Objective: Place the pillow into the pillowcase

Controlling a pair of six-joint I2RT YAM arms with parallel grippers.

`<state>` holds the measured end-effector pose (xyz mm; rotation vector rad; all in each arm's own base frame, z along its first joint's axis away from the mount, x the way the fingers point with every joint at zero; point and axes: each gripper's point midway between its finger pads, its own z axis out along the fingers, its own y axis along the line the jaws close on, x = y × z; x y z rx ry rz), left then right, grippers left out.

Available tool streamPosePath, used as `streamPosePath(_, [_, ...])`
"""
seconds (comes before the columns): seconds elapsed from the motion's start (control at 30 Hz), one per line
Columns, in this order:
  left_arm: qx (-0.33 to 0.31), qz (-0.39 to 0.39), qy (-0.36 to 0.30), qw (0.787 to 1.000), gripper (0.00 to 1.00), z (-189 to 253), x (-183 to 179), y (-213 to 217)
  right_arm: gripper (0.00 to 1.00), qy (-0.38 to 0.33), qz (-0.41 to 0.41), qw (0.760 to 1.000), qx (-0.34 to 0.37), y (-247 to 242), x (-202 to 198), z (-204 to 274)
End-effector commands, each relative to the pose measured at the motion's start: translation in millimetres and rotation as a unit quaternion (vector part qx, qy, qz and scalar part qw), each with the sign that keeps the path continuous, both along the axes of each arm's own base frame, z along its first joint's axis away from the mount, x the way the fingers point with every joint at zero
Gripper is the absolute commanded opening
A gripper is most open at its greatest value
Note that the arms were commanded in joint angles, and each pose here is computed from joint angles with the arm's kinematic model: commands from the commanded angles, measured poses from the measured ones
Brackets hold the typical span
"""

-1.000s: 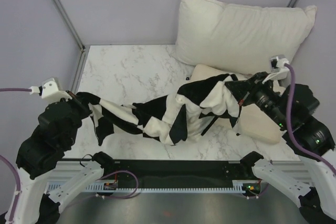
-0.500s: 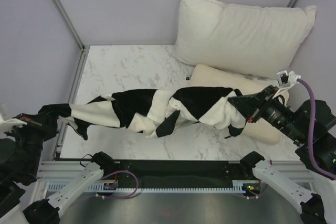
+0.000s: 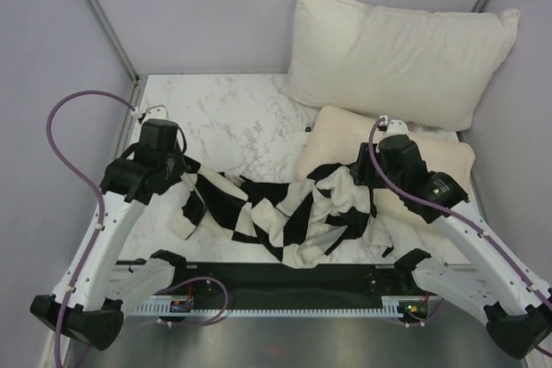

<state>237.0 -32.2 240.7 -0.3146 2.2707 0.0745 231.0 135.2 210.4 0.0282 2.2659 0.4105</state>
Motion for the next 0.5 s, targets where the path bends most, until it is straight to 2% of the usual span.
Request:
streamPosePath(0.0, [-0.037, -0.039, -0.056, 0.997, 0.02, 17, 24, -3, 0.63, -0.073, -0.066, 0.994, -0.044, -29, 22, 24])
streamPosePath(0.07, [-0.043, -0.02, -0.041, 0.998, 0.02, 7, 30, 13, 0.78, -0.082, -0.063, 0.994, -0.042, -27, 24, 28])
streamPosePath(0.1, [-0.066, -0.041, -0.032, 0.997, 0.02, 2, 33, 7, 0.85, -0.094, -0.055, 0.994, -0.032, -23, 26, 36])
streamPosePath(0.2, [-0.093, -0.036, -0.03, 0.995, 0.02, -8, 36, 12, 0.84, -0.111, -0.023, 0.993, -0.02, -8, 34, 50])
streamPosePath(0.3, [-0.109, -0.054, -0.076, 0.99, 0.02, 2, 31, 4, 0.85, -0.1, -0.002, 0.995, -0.029, 5, 47, 52])
streamPosePath(0.37, [-0.101, -0.06, -0.11, 0.987, 0.02, 16, 22, 6, 0.89, -0.092, 0.041, 0.994, -0.04, 17, 50, 49])
streamPosePath(0.47, [-0.072, -0.063, -0.122, 0.988, 0.09, 24, 10, 13, 0.9, -0.074, 0.117, 0.989, -0.045, 42, 53, 38])
